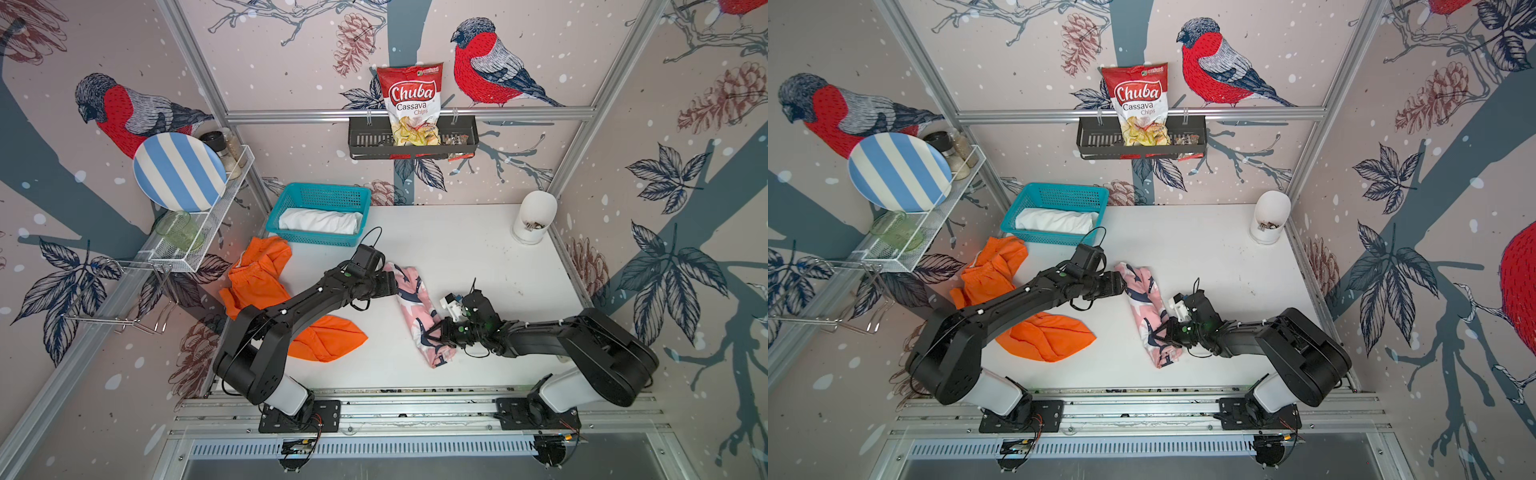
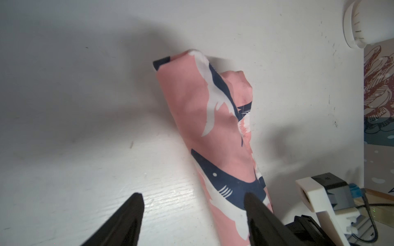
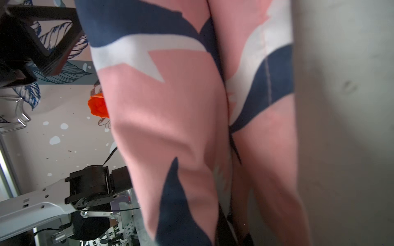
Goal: Roll up the shorts
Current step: Roll the shorts at the center of the board.
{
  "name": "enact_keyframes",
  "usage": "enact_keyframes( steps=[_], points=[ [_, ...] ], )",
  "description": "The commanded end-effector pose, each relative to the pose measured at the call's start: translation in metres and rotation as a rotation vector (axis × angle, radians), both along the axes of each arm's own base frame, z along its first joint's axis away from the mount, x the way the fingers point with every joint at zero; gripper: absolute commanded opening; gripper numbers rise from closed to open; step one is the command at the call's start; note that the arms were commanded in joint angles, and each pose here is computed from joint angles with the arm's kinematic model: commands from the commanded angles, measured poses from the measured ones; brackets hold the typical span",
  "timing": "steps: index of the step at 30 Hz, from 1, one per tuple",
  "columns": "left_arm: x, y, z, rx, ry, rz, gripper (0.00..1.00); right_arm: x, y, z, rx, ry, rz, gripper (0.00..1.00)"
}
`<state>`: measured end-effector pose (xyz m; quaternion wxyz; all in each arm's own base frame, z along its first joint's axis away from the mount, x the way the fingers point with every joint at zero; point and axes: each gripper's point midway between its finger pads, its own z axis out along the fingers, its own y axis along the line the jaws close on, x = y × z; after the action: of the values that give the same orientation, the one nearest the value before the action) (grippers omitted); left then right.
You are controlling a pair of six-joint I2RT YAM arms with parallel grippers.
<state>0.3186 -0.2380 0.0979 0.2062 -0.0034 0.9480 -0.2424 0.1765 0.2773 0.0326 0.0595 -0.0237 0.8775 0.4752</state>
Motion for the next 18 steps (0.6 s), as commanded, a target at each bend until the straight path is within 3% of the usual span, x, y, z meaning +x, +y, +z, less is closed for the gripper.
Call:
enact_keyframes(
  steps=[1,4,12,18],
  points=[
    [0.002,-0.021,0.0,-0.044,-0.007,-0.021,0.77,-0.001,-0.002,0.003,0.054,0.043,-0.024,0.16],
    [0.011,-0.027,-0.005,-0.044,-0.012,-0.025,0.76,0.001,-0.012,-0.003,0.034,0.065,-0.064,0.21],
    [0.025,-0.035,-0.041,0.032,0.033,-0.064,0.62,0.007,-0.031,-0.01,-0.199,-0.016,-0.079,0.34],
    [0.025,-0.038,-0.053,0.039,0.059,-0.079,0.61,0.024,-0.046,0.019,-0.497,-0.214,-0.102,0.61]
  ],
)
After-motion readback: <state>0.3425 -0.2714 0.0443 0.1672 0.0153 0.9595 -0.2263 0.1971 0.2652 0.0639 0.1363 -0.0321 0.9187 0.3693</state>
